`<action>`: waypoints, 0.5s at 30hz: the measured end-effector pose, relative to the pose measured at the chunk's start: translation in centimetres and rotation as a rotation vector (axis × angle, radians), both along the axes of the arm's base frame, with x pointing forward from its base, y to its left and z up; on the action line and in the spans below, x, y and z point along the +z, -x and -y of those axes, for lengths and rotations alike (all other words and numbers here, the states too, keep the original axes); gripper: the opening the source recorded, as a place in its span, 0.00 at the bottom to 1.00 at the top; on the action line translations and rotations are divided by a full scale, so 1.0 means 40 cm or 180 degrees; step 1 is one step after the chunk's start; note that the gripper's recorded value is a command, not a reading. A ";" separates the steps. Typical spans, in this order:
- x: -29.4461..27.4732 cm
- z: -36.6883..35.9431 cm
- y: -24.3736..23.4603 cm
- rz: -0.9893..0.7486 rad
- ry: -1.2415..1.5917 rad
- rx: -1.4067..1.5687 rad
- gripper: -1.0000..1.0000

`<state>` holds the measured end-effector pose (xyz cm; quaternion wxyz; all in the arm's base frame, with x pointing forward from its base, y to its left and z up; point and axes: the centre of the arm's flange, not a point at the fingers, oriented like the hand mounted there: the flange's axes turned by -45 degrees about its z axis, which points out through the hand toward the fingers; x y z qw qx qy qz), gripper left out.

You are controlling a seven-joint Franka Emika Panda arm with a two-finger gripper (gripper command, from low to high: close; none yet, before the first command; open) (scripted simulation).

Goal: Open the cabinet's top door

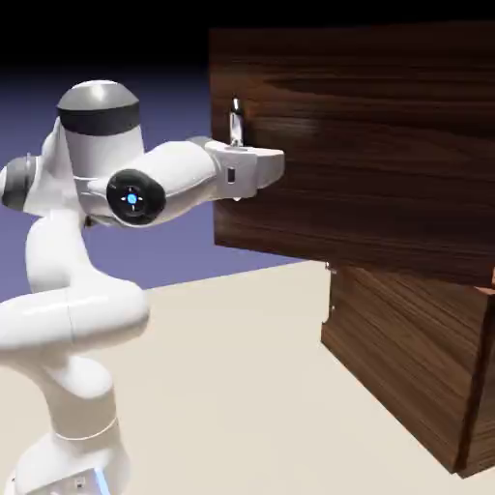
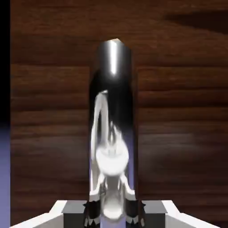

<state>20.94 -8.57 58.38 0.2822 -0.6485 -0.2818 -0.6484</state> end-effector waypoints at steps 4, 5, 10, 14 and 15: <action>0.000 0.066 0.026 0.0001 -0.0001 0.0207 0.00; 0.000 0.083 0.032 0.0001 -0.0001 0.0258 0.00; 0.000 0.169 0.058 0.0001 -0.0001 0.0520 0.00; 0.000 0.243 0.074 0.0002 -0.0001 0.0738 0.00; 0.000 0.262 0.077 0.0002 -0.0002 0.0794 0.00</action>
